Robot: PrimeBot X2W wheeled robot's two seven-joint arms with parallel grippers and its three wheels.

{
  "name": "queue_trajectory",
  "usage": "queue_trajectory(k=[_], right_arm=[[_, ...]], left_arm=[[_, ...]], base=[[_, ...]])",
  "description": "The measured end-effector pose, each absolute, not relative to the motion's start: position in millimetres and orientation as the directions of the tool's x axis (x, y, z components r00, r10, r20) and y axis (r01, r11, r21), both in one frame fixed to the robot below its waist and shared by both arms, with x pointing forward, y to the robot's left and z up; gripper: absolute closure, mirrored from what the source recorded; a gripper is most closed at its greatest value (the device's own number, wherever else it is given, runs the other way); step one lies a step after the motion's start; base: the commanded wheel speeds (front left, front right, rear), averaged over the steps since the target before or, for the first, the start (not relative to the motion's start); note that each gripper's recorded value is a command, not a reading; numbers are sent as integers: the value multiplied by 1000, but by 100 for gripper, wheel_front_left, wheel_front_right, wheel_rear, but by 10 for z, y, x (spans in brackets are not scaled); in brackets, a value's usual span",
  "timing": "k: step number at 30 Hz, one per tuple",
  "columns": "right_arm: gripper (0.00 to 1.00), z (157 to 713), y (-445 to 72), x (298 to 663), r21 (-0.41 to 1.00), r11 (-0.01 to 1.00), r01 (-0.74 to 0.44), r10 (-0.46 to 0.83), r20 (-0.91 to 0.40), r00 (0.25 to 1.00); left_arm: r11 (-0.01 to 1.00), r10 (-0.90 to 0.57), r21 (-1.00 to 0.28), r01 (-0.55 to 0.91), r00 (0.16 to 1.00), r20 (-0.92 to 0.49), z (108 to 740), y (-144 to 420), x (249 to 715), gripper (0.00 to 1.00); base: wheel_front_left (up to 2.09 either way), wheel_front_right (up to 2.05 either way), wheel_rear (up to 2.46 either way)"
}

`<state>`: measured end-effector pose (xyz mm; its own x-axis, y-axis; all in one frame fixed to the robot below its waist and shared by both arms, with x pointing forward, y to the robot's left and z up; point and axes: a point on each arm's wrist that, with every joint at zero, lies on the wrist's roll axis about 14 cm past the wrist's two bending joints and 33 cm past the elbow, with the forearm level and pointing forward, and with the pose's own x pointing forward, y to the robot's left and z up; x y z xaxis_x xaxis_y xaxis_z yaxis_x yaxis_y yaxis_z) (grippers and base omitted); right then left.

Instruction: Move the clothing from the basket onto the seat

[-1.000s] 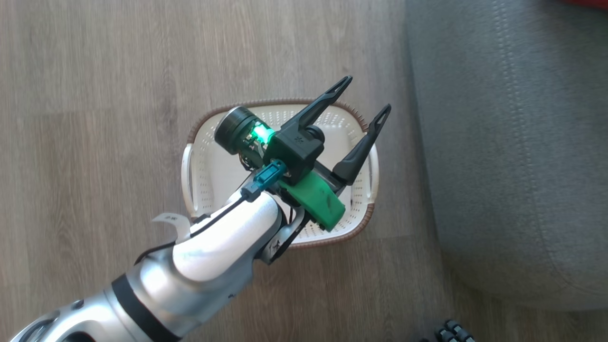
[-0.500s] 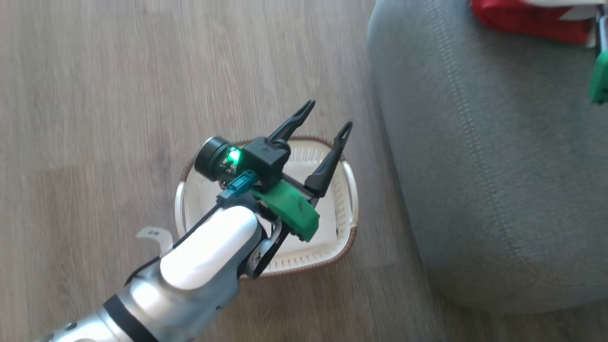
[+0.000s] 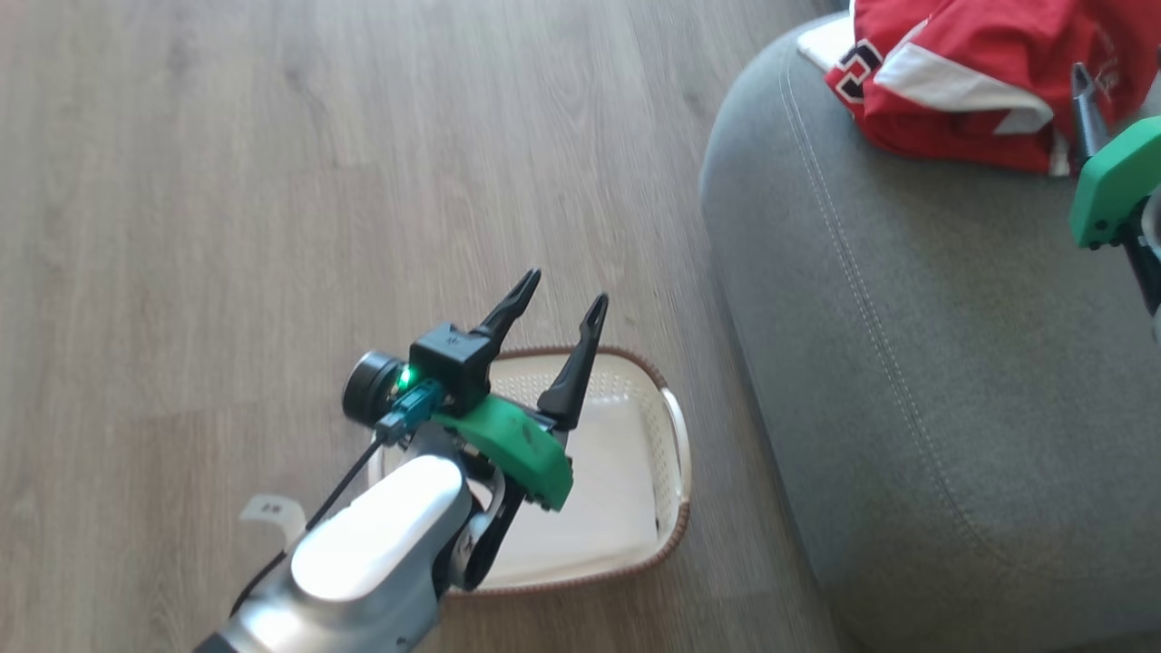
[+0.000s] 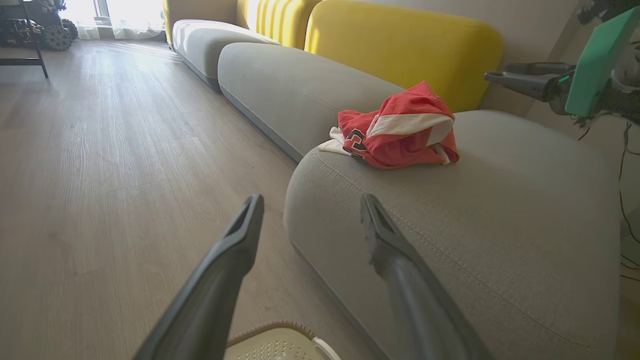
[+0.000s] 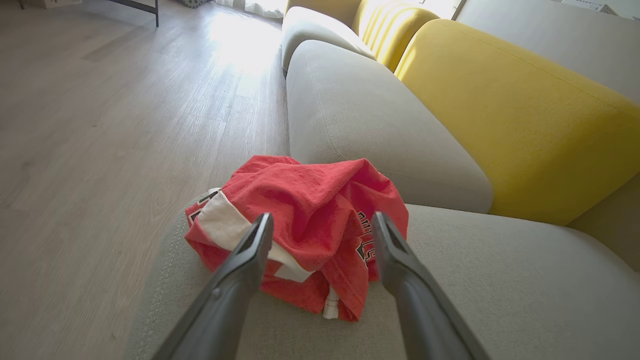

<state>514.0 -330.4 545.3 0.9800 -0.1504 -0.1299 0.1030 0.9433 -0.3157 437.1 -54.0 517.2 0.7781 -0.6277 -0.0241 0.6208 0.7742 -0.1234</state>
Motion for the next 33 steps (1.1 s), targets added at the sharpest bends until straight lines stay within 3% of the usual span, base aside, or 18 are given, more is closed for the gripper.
queue_trajectory(k=[7, 17, 28, 33], right_arm=[[0, 5810, -2995, 5115, -271, 961, 61, -71, -28, 997], [0, 5853, -2405, 4967, -153, 988, -36, 44, 49, 998], [0, 5593, -1588, 4629, -12, 987, -158, 158, 123, 980], [0, 5553, -1443, 4409, 10, 985, -171, 168, 146, 975]], left_arm=[[840, -533, -128, 526, 846, -22, 5227, -188, 4247, 0], [956, -275, -119, 268, 960, -47, 5124, 758, 4075, 0], [989, -63, -135, 53, 995, -76, 4994, 1510, 3775, 0], [991, -8, -137, -5, 996, -90, 4924, 1705, 3613, 0]], base=[[0, 0, 0], [0, 0, 0], [0, 0, 0], [0, 0, 0]])
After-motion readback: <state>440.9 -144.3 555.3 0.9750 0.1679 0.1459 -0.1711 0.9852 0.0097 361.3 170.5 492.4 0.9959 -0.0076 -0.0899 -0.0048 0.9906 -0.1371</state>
